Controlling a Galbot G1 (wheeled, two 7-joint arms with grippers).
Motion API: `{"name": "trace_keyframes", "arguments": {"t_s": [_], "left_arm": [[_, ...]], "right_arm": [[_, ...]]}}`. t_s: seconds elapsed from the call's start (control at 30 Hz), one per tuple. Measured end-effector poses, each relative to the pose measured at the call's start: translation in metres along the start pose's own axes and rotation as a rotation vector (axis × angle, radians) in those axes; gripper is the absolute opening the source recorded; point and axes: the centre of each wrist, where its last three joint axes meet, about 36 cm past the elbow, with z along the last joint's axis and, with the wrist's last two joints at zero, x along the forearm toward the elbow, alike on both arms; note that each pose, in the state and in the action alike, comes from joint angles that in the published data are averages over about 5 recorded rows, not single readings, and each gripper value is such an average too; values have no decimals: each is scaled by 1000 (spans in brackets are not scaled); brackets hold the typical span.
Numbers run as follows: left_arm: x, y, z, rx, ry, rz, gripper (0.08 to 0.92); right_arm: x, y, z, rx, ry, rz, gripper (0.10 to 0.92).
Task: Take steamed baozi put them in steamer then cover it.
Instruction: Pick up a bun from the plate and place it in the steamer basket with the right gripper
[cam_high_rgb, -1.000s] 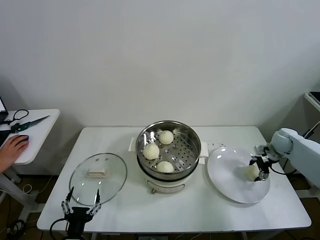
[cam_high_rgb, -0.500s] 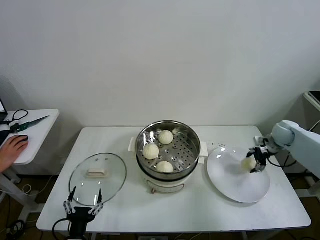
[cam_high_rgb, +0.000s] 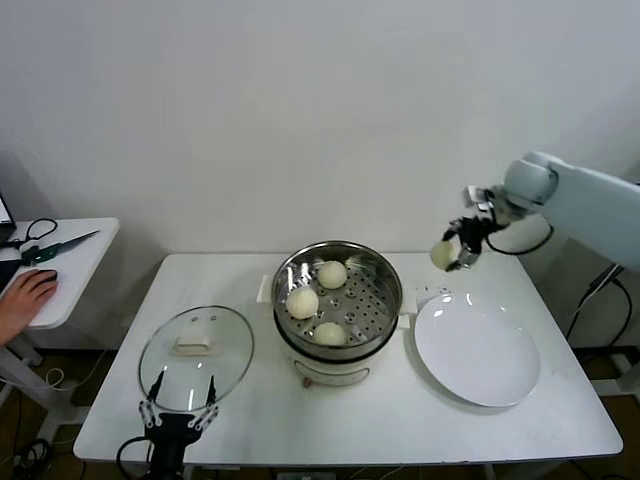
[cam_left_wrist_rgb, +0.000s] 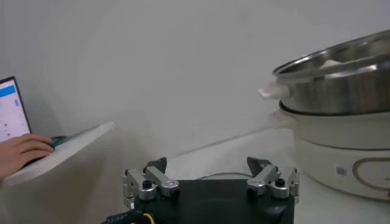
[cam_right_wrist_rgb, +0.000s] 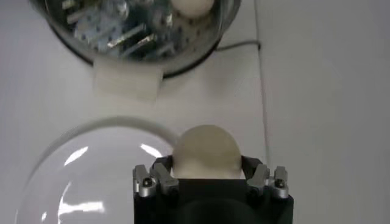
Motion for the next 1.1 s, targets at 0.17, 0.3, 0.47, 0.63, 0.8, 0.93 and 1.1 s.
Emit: {"name": "trace_keyframes", "arguments": {"t_s": [0.17,0.3,0.47,0.63,0.8,0.93,1.1], "left_arm": [[-1,-3,-4,10,-15,12,823],[-1,-5,-6,15,-23,16,823],[-1,-4,-7,16,-29,16,823],[-1,-1,-6,17,-28,14,823],[-2,0,-3,21,-23,11,823],[-4,2,-1,22,-20,8,823],[-6,2,1,24,-18,8,823]], "right_arm": [[11,-9,-61,38,-20,-17,729],[6,-6,-101,68,-22,-41,729],[-15,4,-138,102,-4,-78,729],[-42,15,-157,125,23,-111,729],[-70,27,-160,132,52,-146,729],[-91,35,-155,132,73,-171,730],[-108,43,-151,133,88,-192,737]]}}
